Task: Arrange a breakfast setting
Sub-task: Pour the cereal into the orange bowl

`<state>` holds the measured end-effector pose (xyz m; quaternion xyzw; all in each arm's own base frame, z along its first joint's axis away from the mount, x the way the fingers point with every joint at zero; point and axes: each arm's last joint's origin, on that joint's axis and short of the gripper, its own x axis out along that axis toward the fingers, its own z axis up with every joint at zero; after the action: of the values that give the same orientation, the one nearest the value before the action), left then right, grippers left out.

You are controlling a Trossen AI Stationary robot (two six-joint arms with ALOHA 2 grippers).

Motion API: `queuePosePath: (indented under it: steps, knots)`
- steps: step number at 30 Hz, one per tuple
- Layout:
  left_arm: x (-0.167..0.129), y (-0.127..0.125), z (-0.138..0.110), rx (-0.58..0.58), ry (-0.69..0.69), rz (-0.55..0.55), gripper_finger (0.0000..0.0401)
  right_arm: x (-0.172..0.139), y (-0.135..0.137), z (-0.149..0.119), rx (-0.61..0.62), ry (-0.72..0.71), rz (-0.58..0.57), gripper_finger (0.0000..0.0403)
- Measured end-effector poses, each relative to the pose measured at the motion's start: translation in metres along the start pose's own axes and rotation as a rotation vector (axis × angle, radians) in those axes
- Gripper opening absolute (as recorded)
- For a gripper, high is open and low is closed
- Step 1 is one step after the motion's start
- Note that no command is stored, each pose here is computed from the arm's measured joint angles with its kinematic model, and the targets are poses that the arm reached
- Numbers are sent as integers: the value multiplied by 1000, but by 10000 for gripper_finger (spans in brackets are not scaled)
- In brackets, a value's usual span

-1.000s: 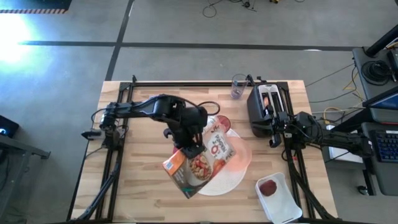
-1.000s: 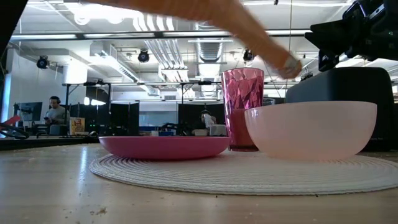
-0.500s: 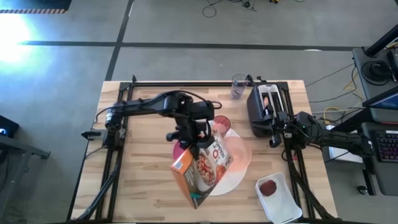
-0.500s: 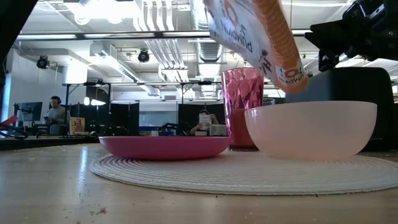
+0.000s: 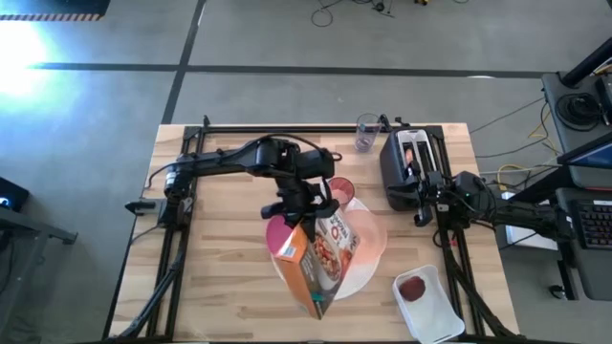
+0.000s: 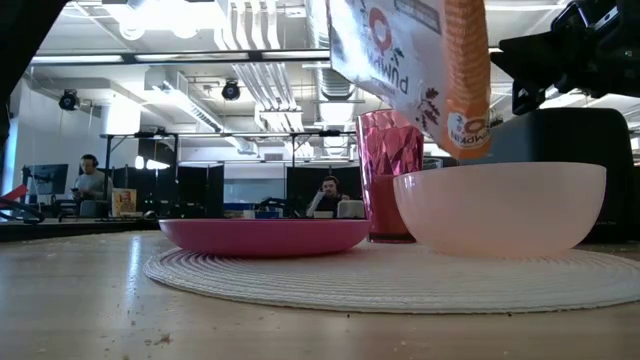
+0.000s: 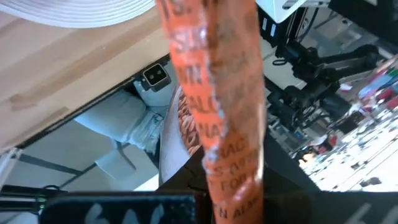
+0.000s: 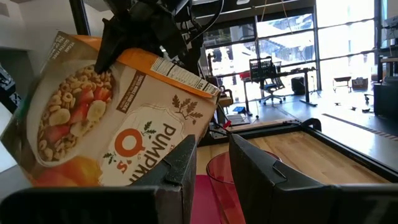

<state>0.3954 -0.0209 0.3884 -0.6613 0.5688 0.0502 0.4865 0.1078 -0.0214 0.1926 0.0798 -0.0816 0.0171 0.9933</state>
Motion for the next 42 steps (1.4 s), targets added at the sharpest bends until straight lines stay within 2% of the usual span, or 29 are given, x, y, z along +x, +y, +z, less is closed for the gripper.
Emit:
queuePosePath:
  steps: [4,11,20,30,42]
  knots:
    - [0,-3,1,-57,-6,-24,15,0,0,0,0,0,0,86]
    - [-1,-13,2,-87,-13,-103,15,0,0,0,0,0,0,86]
    - [-1,-15,2,-212,-8,-126,15,0,0,0,0,0,0,86]
    - [-2,-24,1,-290,38,-194,15,0,0,0,-1,0,0,86]
    - [-1,-24,1,-343,97,-183,15,0,0,0,0,0,0,86]
